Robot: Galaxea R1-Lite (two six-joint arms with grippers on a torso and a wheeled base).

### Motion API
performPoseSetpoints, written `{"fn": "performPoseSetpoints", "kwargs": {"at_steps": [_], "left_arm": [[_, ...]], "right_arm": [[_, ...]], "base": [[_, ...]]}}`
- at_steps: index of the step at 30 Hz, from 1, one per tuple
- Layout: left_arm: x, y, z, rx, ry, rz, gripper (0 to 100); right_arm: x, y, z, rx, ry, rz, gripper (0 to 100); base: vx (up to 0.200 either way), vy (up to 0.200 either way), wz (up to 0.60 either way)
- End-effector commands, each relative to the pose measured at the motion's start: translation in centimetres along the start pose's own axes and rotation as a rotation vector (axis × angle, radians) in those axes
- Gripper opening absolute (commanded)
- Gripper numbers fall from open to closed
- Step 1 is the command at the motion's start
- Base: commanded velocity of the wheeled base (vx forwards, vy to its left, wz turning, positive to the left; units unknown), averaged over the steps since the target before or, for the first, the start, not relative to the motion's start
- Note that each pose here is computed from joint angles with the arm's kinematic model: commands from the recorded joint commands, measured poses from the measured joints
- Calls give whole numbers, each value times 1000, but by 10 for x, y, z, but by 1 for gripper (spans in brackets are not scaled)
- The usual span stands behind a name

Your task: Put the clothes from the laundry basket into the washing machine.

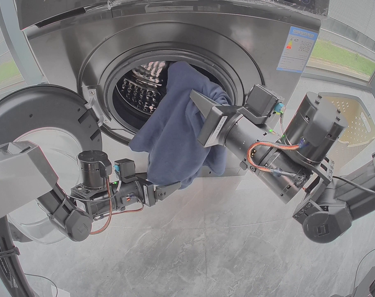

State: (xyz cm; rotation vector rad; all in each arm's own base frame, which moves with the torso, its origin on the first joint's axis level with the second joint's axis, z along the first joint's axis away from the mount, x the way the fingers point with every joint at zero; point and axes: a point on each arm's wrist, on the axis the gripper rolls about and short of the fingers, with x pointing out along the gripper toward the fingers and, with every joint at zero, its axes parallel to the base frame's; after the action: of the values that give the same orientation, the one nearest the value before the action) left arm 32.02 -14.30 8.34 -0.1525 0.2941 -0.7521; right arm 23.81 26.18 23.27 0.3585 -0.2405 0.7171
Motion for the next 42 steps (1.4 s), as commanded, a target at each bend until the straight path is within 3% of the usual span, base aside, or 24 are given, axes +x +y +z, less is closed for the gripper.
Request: {"fn": "performPoseSetpoints", "kwargs": {"at_steps": [1, 10, 22, 34, 35, 41, 42], "left_arm": [[4, -2, -2, 0, 1, -10, 0], [-11, -19, 3, 15, -24, -40, 0], [-81, -76, 19, 57, -81, -111, 0], [-94, -83, 27, 55, -131, -123, 0], [-94, -83, 28, 56, -136, -121, 0], [-92, -87, 37, 66, -188, -139, 0], [-90, -89, 49, 56, -255, -146, 0]], "right_arm": [[-2, 0, 2, 0, 0, 0, 0], [-2, -6, 2, -6, 1, -15, 0], [-17, -18, -23, -23, 106, -38, 0], [-18, -17, -31, -22, 111, -34, 0], [-18, -18, -31, -23, 112, -38, 100], [-26, -22, -39, -32, 155, -46, 100], [-35, -24, -49, -40, 206, -50, 100]], "base": [[0, 0, 0], [0, 0, 0], [0, 0, 0], [0, 0, 0], [0, 0, 0], [0, 0, 0], [0, 0, 0]]}}
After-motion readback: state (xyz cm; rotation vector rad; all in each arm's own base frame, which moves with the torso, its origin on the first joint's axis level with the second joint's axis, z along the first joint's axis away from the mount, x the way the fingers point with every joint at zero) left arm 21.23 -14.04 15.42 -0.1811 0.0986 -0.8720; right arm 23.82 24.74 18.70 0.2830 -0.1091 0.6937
